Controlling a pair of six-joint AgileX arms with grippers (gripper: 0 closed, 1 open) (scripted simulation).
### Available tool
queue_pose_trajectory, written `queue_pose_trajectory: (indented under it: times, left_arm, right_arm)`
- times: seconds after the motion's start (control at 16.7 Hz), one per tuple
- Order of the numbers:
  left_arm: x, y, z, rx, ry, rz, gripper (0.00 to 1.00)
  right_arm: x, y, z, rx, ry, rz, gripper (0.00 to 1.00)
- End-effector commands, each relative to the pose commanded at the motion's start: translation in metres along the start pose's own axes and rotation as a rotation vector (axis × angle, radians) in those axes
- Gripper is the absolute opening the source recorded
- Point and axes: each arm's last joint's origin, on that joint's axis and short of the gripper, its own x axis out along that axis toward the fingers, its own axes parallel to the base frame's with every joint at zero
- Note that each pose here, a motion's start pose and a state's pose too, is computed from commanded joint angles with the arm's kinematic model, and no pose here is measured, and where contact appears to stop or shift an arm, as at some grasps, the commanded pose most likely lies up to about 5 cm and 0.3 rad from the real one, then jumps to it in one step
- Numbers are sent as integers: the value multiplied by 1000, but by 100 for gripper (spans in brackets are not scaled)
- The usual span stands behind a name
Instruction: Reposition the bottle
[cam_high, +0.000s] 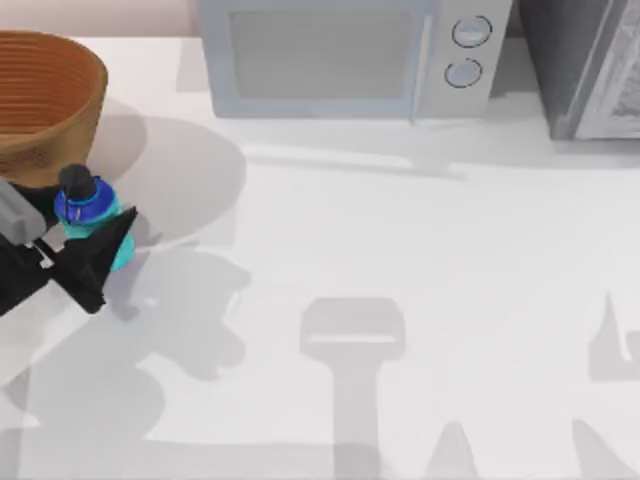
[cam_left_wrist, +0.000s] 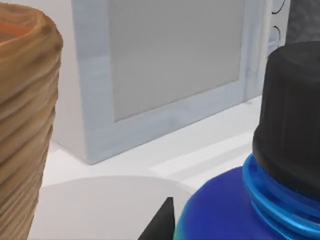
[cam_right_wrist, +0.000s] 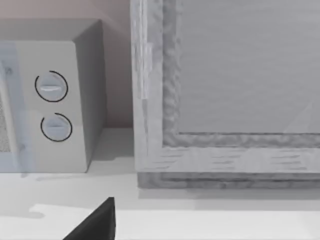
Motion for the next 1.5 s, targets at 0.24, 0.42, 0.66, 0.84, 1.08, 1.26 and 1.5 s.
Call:
queue_pose_trajectory:
  times: [0.24,0.42,0.66,0.84,1.08,1.26,1.5]
  left_arm:
    - [6,0,-4,-4,4,1,0]
    - [27,1,-17,-5,5,5,0]
    - [56,-2,-31,0,0,0,0]
    - [57,-2,-31,0,0,0,0]
    - [57,-2,-31,0,0,0,23]
    - [57,-2,-31,0,0,0,45]
    - [57,-2,-31,0,0,0,75]
  right_arm:
    - [0,0,0,0,0,0,100]
    - [0,0,0,0,0,0,100]
    - [0,0,0,0,0,0,100]
    - [0,0,0,0,0,0,100]
    - [0,0,0,0,0,0,100]
    - [0,0,0,0,0,0,100]
    - [0,0,0,0,0,0,100]
